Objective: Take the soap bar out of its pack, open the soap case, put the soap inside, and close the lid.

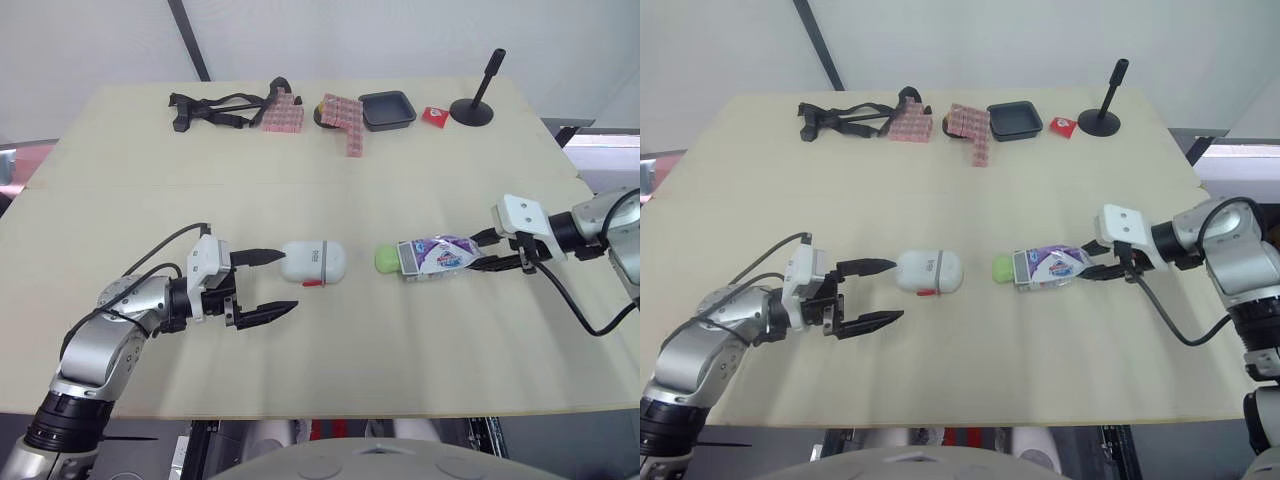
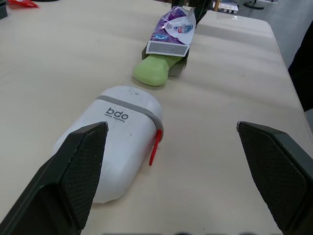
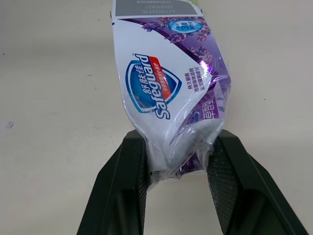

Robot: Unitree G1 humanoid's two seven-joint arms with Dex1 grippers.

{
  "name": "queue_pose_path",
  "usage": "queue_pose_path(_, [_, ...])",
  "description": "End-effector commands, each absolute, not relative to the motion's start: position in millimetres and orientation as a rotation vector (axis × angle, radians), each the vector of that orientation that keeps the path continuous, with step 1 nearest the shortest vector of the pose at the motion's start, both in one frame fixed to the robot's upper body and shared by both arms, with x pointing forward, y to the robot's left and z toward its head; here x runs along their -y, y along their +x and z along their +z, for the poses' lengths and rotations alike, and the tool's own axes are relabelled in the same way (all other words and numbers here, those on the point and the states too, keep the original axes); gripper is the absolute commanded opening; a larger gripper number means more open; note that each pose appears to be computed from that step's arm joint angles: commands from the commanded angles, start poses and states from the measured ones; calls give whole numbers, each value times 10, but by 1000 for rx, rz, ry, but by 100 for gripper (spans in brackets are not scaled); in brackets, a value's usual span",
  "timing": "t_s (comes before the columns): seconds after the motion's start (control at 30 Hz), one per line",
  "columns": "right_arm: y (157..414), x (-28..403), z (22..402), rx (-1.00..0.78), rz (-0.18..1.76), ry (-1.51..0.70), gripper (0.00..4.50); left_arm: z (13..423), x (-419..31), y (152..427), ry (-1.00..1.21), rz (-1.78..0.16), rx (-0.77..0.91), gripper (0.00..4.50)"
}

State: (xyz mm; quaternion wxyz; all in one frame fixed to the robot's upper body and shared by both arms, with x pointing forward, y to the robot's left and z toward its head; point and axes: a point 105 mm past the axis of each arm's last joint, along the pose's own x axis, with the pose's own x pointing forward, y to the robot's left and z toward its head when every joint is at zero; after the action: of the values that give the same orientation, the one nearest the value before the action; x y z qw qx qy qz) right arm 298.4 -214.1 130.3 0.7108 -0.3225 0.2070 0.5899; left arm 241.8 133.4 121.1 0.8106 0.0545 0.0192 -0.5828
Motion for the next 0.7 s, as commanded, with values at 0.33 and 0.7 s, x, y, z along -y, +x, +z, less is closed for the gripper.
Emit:
queue_pose_path(0.33, [2940, 2682, 1547, -492, 1182, -785, 169, 1259, -1348, 2422, 144, -1255, -34, 450])
queue_pose_path(0.7, [3004, 3136, 1724, -361, 811, -480, 169, 1246, -1350, 2415, 154, -1265, -32, 450])
